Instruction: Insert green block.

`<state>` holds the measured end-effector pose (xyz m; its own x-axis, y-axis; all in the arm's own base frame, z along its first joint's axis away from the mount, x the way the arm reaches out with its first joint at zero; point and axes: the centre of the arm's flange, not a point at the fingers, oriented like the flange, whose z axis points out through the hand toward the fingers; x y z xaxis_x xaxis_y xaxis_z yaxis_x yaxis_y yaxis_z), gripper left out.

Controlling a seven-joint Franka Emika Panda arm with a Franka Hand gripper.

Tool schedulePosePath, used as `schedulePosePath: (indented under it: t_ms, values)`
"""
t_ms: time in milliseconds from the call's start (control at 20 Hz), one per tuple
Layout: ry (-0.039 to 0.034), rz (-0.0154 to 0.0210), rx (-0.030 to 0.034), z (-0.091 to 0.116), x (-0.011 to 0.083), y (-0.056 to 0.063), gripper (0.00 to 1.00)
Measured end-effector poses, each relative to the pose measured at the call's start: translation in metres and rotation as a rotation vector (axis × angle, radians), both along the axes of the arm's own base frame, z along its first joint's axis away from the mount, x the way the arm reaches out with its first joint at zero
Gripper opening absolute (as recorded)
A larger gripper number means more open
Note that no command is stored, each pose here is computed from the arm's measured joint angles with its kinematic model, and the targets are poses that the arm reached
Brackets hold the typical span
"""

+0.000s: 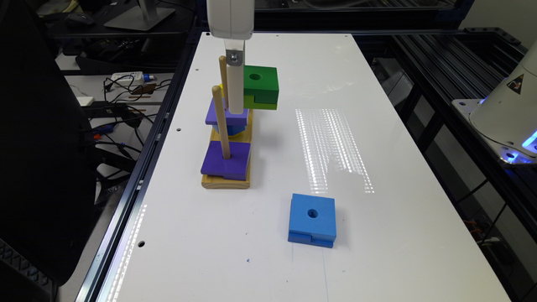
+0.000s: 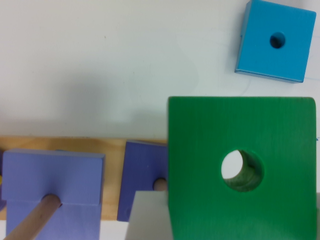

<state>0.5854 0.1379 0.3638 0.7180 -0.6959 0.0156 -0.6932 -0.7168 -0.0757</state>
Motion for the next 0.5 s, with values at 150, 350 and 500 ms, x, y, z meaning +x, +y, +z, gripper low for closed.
schedulePosePath:
  t_ms: [150, 350, 500]
  values:
    - [0.0000, -0.0001, 0.0000, 0.0000, 0.0000, -0.0001, 0.00]
    - [-0.0061, 0.0003, -0.0004, 0.0044, -0.0004, 0.0002, 0.00]
    - [-0.0070, 0.0003, -0.0004, 0.0049, -0.0004, 0.0002, 0.00]
